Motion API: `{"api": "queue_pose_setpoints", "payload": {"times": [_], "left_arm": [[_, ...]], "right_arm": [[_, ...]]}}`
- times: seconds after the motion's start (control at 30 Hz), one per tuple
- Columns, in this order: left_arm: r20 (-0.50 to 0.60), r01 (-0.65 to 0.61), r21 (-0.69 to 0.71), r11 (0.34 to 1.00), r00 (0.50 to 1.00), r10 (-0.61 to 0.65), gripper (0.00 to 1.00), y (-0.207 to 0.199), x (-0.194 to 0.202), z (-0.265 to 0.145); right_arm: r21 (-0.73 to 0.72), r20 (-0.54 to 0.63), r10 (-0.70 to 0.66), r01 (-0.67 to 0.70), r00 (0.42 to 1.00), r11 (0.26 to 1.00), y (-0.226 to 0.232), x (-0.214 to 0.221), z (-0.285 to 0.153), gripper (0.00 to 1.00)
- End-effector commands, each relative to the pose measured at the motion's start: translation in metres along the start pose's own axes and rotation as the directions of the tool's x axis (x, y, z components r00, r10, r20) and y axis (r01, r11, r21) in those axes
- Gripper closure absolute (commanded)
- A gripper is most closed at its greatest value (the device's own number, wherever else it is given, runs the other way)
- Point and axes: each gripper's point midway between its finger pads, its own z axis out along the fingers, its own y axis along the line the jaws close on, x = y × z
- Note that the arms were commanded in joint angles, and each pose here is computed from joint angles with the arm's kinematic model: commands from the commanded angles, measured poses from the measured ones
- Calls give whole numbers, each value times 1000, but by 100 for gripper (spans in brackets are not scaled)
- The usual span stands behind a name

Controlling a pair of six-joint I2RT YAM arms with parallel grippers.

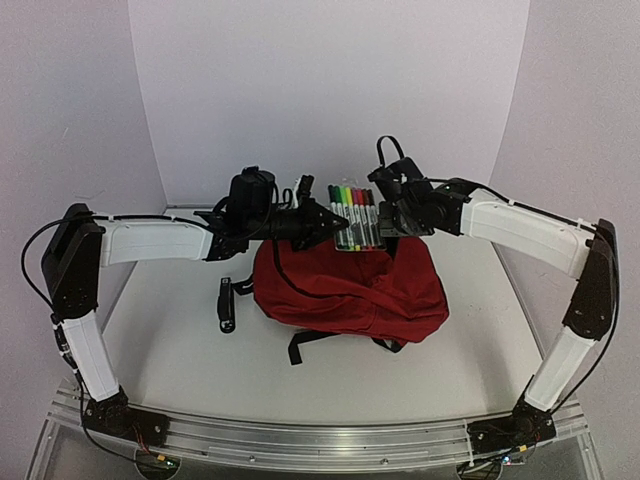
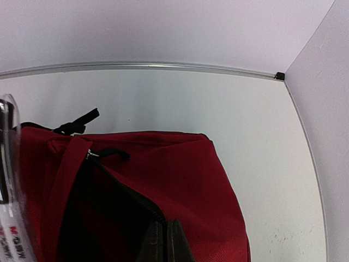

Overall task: Pack the student bag
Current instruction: Place the stationery in the student bag.

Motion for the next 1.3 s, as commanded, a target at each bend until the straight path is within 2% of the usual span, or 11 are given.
{"api": "queue_pose_setpoints", "payload": {"times": [0.0, 0.17, 0.47, 0.83, 1.07, 1.27], "left_arm": [[-7, 26, 113, 993, 1000, -25, 100, -33, -3, 13], [-54, 147, 44, 988, 988, -144, 100, -4, 12, 19], [-163, 261, -99, 960, 948, -274, 100, 38, 52, 20], [-274, 301, -125, 945, 905, -324, 100, 58, 72, 35], [-191, 278, -104, 955, 937, -293, 100, 64, 41, 47], [-43, 245, -58, 968, 968, -248, 100, 59, -5, 50]], "right_arm": [[4, 60, 59, -59, 996, 998, -17, -21, -24, 100], [30, 73, 78, -80, 994, 996, -23, -21, -25, 100], [11, 102, 117, -119, 988, 993, -26, -31, -34, 100], [-109, 122, 146, -133, 982, 985, -15, -42, -47, 100], [-221, 105, 119, -94, 987, 971, -3, -35, -56, 100], [-292, 74, 107, -81, 992, 953, 3, -20, -61, 100]]}}
